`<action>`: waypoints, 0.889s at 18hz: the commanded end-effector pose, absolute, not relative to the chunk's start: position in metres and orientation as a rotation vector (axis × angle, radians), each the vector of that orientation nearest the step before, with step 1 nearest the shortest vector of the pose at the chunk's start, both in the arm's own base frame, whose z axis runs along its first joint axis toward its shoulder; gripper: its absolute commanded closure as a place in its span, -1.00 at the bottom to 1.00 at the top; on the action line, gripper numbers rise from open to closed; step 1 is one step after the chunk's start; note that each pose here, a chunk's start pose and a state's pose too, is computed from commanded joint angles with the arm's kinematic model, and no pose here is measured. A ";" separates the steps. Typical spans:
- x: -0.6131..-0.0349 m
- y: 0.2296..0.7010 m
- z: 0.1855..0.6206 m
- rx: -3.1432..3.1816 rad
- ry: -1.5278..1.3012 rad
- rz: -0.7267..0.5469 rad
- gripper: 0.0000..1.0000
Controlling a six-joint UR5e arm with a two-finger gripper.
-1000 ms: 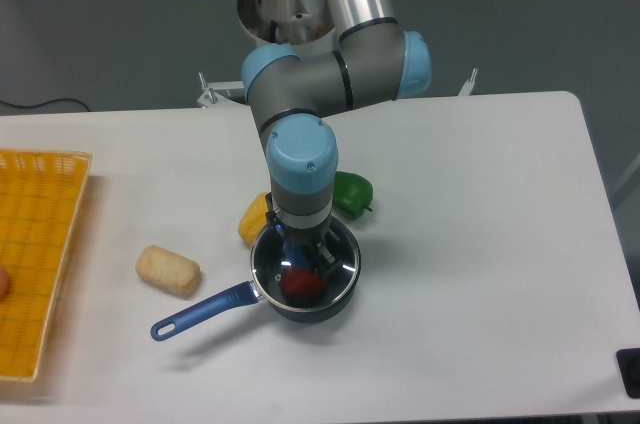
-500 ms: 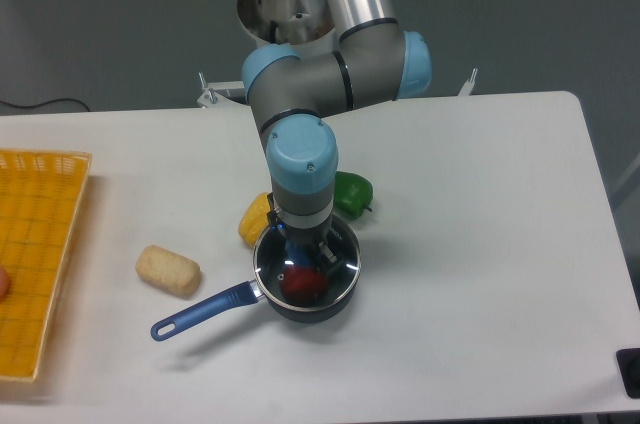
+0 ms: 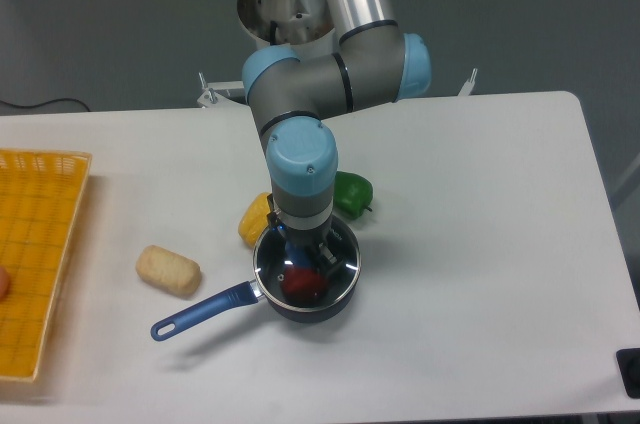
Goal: Close the pot lid
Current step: 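Hold the lid in place on the saucepan rim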
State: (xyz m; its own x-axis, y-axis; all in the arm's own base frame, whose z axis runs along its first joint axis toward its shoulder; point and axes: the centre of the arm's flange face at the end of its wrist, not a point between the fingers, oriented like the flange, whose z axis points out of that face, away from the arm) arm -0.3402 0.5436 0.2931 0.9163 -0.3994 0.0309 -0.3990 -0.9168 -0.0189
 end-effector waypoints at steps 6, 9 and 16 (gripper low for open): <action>-0.341 0.544 0.291 -3.063 0.641 -0.055 0.30; -0.340 0.545 0.291 -3.062 0.645 -0.055 0.25; -0.341 0.544 0.290 -3.063 0.645 -0.057 0.07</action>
